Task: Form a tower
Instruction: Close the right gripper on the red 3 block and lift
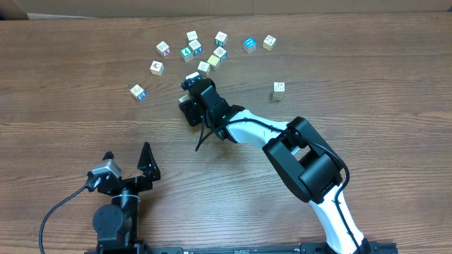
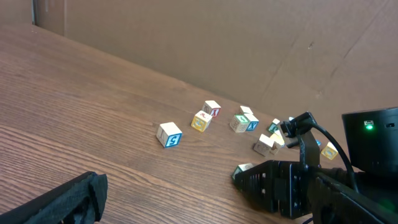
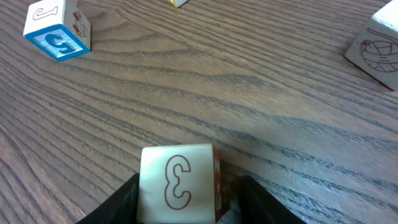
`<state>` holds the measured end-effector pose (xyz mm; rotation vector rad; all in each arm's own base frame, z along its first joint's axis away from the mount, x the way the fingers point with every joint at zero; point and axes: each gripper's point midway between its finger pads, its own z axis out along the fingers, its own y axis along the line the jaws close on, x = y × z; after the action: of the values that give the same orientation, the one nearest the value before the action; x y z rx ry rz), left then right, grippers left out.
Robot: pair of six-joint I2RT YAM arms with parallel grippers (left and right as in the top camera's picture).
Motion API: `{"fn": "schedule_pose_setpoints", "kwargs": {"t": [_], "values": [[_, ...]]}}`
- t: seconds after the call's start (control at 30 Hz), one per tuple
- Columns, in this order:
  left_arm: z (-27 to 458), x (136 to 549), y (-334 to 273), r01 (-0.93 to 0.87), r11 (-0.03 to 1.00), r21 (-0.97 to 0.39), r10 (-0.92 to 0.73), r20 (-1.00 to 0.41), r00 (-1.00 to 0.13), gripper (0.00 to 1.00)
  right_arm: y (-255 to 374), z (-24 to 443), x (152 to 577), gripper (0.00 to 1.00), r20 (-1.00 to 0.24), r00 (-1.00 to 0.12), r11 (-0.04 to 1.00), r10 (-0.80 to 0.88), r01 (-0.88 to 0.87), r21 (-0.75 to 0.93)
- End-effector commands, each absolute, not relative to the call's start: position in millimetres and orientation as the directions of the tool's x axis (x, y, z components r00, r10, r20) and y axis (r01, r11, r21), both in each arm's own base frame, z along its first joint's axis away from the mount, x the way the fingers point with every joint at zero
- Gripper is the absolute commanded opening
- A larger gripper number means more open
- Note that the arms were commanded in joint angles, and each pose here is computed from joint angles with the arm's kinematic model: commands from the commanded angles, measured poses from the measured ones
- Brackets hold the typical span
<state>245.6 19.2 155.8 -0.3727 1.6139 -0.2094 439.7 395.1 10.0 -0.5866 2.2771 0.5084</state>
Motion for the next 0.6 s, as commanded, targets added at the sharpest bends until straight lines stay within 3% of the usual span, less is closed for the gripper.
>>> {"fn": "schedule_pose_setpoints", "kwargs": {"t": [0.0, 0.2, 0.57], "values": [[156, 246, 18, -0.103, 0.926, -0.362, -0.368, -0.929, -0.040, 1.00, 393, 35, 448, 0.42, -0.754, -0.613, 0.821, -0.237, -0.541, 0.181], [156, 246, 18, -0.103, 0.926, -0.362, -0.368, -0.929, -0.040, 0.99, 380, 48, 455, 0.26, -0.767, -0.598, 0.860, -0.235, -0.496, 0.123], [156, 246, 18, -0.103, 0.926, -0.362, -0.368, -0.929, -0.040, 1.00, 326, 81, 450, 0.20, -0.724, -0.634, 0.935, -0.271, -0.353, -0.041]]}}
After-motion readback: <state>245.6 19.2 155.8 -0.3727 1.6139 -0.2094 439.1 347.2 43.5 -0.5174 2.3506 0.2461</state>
